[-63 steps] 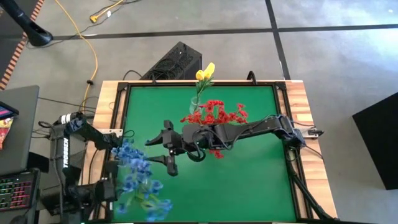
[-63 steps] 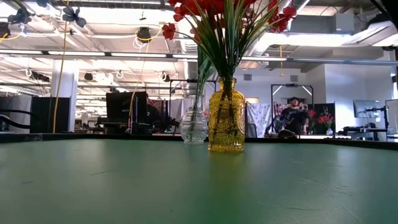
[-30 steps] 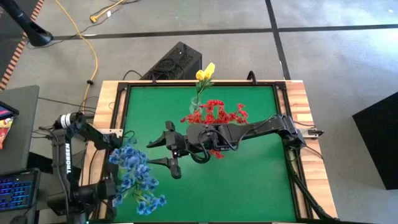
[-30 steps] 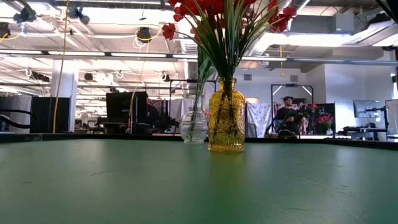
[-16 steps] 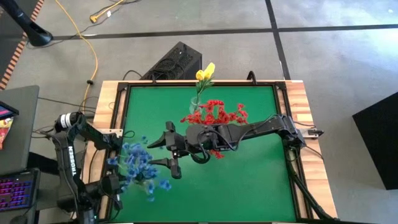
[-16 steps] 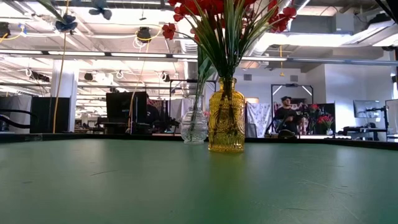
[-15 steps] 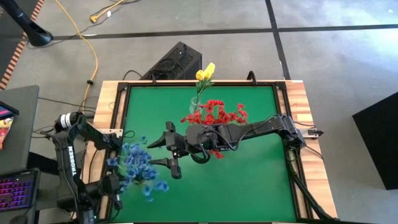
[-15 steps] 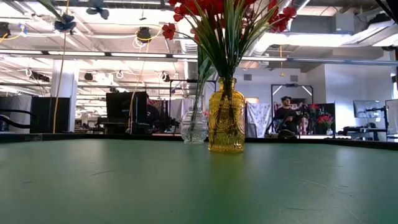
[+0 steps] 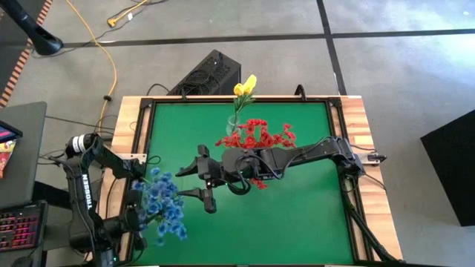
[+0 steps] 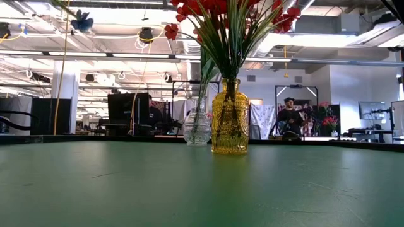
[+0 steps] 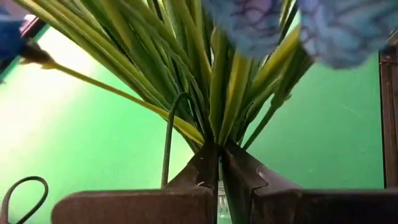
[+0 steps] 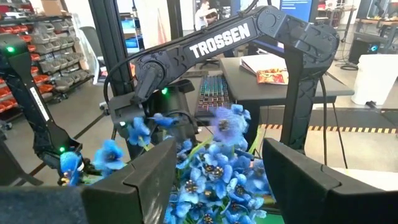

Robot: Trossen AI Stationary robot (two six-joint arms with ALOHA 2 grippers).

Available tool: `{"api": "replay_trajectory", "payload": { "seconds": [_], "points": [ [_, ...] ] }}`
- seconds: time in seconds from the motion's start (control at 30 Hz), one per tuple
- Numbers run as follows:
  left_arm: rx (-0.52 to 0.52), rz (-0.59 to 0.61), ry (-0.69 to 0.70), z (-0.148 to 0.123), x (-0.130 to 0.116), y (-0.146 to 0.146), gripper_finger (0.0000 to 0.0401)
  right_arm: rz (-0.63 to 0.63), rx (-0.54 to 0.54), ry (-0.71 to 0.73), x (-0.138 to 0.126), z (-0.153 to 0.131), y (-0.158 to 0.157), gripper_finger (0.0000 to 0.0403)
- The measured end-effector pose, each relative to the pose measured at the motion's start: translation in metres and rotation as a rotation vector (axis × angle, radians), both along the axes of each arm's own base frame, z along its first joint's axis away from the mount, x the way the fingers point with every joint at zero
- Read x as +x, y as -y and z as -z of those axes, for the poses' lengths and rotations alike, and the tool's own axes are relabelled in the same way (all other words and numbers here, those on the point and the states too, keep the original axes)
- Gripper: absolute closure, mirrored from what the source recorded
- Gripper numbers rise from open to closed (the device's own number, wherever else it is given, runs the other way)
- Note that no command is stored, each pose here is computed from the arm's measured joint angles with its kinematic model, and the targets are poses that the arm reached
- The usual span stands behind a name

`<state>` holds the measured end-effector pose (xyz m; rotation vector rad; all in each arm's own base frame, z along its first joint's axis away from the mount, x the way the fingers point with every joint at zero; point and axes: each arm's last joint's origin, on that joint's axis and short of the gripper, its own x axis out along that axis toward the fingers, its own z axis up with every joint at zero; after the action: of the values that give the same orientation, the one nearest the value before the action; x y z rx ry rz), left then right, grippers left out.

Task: Sort flowers into vase by color
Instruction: Put the blue flowers into the bottom transparent vase, then return to Home Position

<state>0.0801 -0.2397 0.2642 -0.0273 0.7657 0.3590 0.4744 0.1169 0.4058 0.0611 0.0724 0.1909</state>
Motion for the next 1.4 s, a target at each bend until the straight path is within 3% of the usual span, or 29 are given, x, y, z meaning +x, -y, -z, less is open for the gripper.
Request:
{"api": "replay_trajectory", "payload": {
  "seconds": [0.17,0.47,0.6,0.9,1.03,1.17,1.3,1.4],
  "points": [
    [0.021,0.015,-0.015,0.0,0.0,-0.001,0.0387,0.0,0.0,0.001,0.0,0.0,0.0,0.0137],
    [0.022,0.073,-0.072,-0.018,0.001,0.004,0.0286,0.0,0.0,0.001,0.0,0.0,0.0,0.0137],
    [0.013,0.075,-0.156,-0.03,0.002,0.003,0.0261,0.0,0.0,0.001,0.0,0.0,0.0,0.0137],
    [-0.039,0.107,-0.391,-0.043,0.007,-0.005,0.0254,0.0,-0.001,-0.004,0.0,0.0,0.0,0.0137],
    [-0.05,0.158,-0.423,-0.049,0.009,-0.01,0.0254,0.0,-0.003,-0.014,0.0,0.001,0.0,0.0137],
    [-0.135,0.217,-0.514,-0.059,0.008,-0.019,0.0254,0.0,-0.005,-0.021,0.0,0.002,0.0,0.0137],
    [-0.255,0.202,-0.588,-0.072,0.005,-0.034,0.0254,0.0,-0.005,-0.02,0.0,0.002,0.0,0.0137],
    [-0.283,0.181,-0.578,-0.081,0.003,-0.049,0.0254,0.0,-0.005,-0.02,0.0,0.002,0.0,0.0137]
  ]
}}
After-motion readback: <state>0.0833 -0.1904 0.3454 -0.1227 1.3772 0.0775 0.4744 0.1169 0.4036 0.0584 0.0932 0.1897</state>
